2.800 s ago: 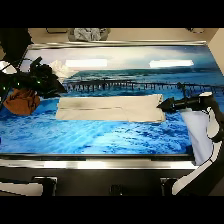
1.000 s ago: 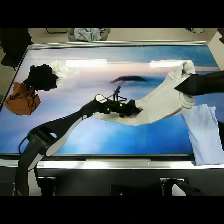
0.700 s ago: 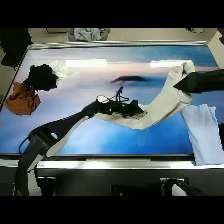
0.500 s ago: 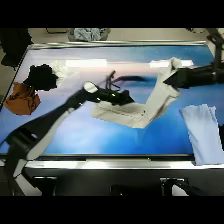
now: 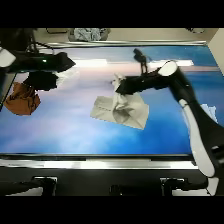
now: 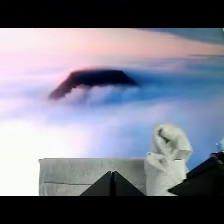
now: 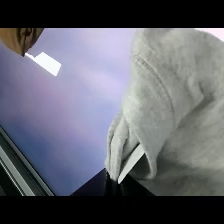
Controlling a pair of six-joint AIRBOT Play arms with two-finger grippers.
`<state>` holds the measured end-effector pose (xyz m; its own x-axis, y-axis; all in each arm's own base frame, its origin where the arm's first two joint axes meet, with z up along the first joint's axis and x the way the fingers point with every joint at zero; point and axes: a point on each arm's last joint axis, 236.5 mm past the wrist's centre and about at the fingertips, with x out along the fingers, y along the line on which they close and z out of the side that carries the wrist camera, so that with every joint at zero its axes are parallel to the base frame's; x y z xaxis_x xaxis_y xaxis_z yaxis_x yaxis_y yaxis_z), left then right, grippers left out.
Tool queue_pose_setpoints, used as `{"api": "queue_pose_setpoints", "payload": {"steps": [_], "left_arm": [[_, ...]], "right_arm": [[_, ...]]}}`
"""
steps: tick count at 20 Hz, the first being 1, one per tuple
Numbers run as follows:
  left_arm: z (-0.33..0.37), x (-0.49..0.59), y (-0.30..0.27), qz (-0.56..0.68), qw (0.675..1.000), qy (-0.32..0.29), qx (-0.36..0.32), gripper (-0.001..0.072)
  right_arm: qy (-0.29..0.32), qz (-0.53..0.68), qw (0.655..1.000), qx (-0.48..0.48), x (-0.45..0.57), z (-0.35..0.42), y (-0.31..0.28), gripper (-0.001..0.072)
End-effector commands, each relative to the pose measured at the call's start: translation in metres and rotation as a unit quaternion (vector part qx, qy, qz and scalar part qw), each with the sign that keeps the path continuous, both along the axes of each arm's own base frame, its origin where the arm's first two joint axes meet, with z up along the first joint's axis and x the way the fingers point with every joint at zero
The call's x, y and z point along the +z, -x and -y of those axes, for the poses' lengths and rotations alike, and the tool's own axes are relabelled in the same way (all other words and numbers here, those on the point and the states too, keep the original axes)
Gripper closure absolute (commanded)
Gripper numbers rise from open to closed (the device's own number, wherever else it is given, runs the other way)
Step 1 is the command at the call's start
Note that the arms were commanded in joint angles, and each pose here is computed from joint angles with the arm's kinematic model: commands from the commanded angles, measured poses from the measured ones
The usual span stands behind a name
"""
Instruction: Fold the shirts.
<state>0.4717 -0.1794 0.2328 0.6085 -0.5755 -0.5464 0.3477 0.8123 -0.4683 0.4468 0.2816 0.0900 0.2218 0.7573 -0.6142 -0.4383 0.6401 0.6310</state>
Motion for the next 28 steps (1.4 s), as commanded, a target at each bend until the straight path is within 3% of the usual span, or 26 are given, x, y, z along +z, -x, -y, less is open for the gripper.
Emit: {"api": "queue_pose_setpoints", "payload": {"steps": [1,2,3,4,6,9,13,16,19,22,26,27,28], "left_arm": [[-0.026,0.034,0.020,0.030,0.999,-0.014,0.019,0.0681],[-0.025,0.036,0.024,0.032,0.999,-0.015,0.014,0.0680],[-0.022,0.037,0.026,0.033,0.999,-0.018,0.009,0.0681],[-0.020,0.036,0.027,0.032,0.999,-0.018,0.006,0.0681],[-0.021,0.034,0.027,0.030,0.999,-0.021,0.005,0.0680],[-0.027,0.030,0.024,0.031,0.999,-0.037,0.013,0.0681],[-0.036,0.025,0.022,0.031,0.998,-0.058,0.021,0.0680],[-0.039,0.022,0.022,0.028,0.997,-0.068,0.023,0.0680],[-0.038,0.020,0.023,0.025,0.997,-0.068,0.021,0.0680],[-0.038,0.017,0.026,0.015,0.997,-0.071,0.016,0.0679],[-0.037,0.014,0.026,0.012,0.997,-0.071,0.015,0.0680],[-0.037,0.013,0.026,0.011,0.997,-0.072,0.015,0.0679],[-0.037,0.012,0.026,0.009,0.997,-0.072,0.015,0.0679]], "right_arm": [[-0.004,-0.046,0.999,-0.012,-0.062,-0.049,-0.006,0.0612],[-0.009,-0.053,0.998,-0.014,-0.072,-0.056,-0.007,0.0394],[-0.016,-0.049,0.999,-0.009,-0.075,-0.060,-0.008,0.0087],[-0.014,-0.029,0.999,0.005,-0.072,-0.058,-0.009,0.0014],[0.007,-0.009,1.000,0.013,-0.064,-0.030,-0.014,0.0014],[0.118,0.008,0.993,-0.006,-0.060,0.080,-0.026,0.0014],[0.260,-0.139,0.954,-0.048,-0.088,0.251,0.029,0.0048],[0.222,-0.214,0.950,-0.046,-0.132,0.253,0.072,0.0045],[0.080,-0.185,0.976,-0.087,-0.152,0.195,0.054,0.0047],[-0.009,-0.168,0.976,-0.138,-0.157,0.171,0.035,0.0048],[-0.014,-0.183,0.974,-0.133,-0.170,0.160,0.037,0.0106],[-0.013,-0.183,0.975,-0.129,-0.171,0.156,0.038,0.0165],[-0.012,-0.176,0.977,-0.122,-0.171,0.152,0.038,0.0441]]}}
